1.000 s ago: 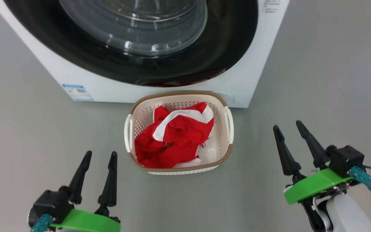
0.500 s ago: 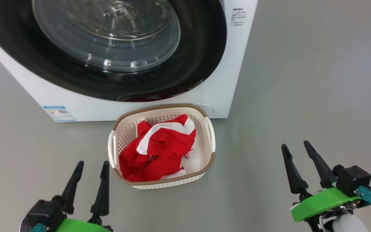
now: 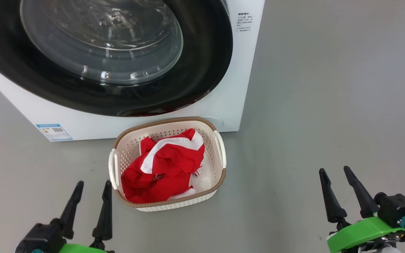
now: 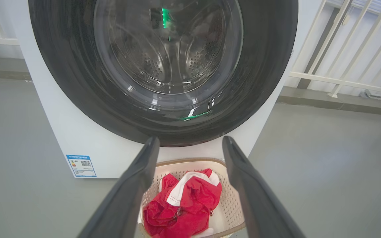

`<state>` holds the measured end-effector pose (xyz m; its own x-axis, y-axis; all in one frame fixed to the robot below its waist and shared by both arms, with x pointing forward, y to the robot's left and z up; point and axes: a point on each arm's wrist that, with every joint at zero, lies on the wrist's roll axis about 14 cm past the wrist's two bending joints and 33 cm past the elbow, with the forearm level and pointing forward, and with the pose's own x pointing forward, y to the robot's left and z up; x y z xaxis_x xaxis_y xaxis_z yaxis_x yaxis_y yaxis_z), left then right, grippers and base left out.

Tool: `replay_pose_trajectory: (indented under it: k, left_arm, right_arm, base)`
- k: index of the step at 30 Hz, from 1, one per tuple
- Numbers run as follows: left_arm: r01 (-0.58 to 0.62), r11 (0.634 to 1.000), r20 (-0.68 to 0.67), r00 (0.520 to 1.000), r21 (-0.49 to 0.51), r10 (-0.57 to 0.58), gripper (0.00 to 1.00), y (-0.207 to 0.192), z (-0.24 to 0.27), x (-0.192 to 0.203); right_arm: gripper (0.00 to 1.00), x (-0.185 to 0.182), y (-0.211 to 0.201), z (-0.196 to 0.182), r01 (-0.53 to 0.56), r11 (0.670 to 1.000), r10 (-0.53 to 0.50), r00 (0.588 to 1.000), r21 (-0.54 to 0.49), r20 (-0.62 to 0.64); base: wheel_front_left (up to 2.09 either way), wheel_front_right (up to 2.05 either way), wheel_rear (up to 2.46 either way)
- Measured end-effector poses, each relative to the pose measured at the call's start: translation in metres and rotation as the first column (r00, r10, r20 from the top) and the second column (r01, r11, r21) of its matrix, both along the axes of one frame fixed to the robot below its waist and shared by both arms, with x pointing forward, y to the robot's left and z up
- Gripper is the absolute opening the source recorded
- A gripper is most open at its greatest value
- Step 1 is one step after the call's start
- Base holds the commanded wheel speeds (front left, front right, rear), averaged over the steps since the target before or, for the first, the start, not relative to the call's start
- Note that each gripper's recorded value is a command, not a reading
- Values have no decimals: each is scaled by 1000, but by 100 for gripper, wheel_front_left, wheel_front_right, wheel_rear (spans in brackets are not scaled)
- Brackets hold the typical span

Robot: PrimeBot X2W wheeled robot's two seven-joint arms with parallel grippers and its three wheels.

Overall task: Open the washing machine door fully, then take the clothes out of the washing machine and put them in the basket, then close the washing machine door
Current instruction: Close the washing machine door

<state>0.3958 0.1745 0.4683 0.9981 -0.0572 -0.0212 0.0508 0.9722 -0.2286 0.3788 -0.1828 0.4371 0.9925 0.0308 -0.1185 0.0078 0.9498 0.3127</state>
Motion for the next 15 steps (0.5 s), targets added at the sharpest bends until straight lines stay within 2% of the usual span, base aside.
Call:
replay_pose_trajectory:
  k: [15]
  left_arm:
    - [-6,1000,8,1000,13,6,100,3,2,1]
  right_arm:
    - [100,-6,-10,-2,36,999,-36,999,3,-8]
  base:
    - [0,0,0]
